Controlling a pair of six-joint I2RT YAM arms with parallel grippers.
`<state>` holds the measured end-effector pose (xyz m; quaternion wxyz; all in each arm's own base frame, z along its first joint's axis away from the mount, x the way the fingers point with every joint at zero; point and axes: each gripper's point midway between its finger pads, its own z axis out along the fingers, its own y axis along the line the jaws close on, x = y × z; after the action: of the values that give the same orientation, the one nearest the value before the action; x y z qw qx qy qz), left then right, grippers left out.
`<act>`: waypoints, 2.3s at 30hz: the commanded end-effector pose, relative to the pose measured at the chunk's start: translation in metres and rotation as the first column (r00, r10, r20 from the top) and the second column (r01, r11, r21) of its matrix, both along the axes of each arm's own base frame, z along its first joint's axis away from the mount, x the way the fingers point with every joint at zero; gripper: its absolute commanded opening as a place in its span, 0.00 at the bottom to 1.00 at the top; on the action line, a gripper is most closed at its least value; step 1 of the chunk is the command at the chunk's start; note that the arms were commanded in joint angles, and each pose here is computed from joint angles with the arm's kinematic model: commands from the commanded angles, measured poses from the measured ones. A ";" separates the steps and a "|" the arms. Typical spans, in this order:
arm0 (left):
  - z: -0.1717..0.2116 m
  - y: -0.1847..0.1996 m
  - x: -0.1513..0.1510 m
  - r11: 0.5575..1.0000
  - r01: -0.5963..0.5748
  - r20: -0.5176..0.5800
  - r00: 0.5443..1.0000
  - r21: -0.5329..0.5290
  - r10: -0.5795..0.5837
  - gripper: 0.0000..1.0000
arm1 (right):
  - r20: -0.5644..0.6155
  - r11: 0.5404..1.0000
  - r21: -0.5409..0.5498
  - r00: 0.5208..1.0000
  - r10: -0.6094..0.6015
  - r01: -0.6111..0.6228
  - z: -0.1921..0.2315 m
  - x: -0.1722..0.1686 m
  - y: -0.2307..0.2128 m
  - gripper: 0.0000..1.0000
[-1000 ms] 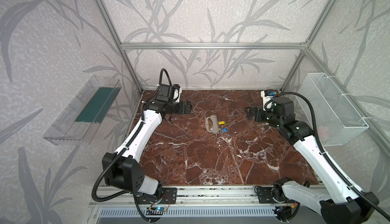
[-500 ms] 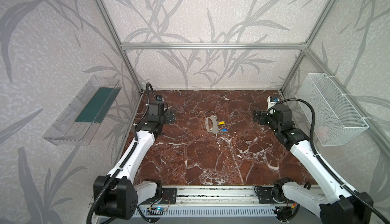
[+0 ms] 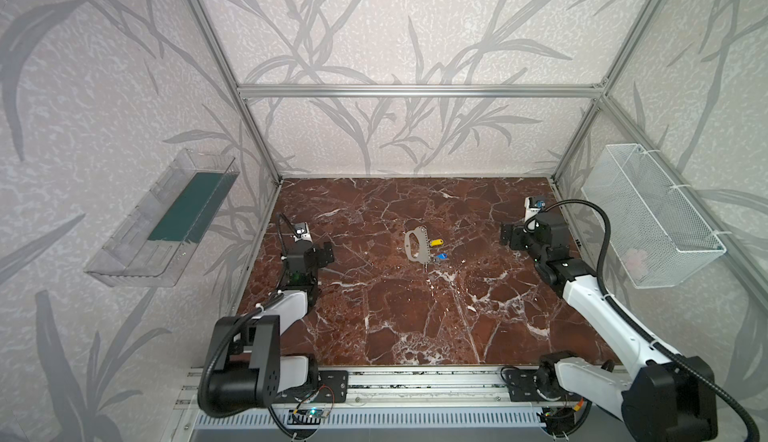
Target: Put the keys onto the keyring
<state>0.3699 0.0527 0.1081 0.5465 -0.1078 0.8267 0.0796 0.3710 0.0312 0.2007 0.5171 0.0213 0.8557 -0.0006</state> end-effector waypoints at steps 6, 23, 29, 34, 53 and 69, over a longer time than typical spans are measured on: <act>-0.001 -0.002 -0.005 1.000 0.025 0.249 0.968 0.000 -0.025 0.99 | 0.074 0.998 -0.015 0.996 0.054 -0.053 -0.002 0.008 0.005 0.99; -0.012 -0.004 0.022 0.999 0.045 0.099 0.994 0.007 -0.045 0.99 | 0.132 0.994 -0.087 0.989 0.071 -0.059 -0.045 0.018 0.001 0.99; -0.012 -0.004 0.022 0.999 0.045 0.096 0.994 0.007 -0.045 0.99 | 0.139 0.993 -0.117 0.990 0.040 -0.023 -0.067 0.023 -0.010 0.99; -0.012 -0.004 0.023 0.999 0.046 0.098 0.994 0.007 -0.047 0.99 | 0.161 0.995 -0.049 0.983 0.089 -0.083 -0.086 0.025 -0.010 0.99; -0.012 -0.005 0.023 0.999 0.053 0.095 0.994 0.008 -0.054 0.99 | 0.182 0.973 -0.029 0.956 0.232 -0.230 -0.106 0.025 0.010 0.99; -0.012 -0.006 0.023 0.999 0.053 0.095 0.994 0.008 -0.054 0.99 | 0.182 0.973 -0.030 0.955 0.232 -0.230 -0.106 0.025 0.010 0.99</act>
<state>0.3895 0.0487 0.0859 0.5764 -0.0928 0.8094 0.0637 0.3888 0.0401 0.0815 0.5706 -0.0742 0.8156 0.0611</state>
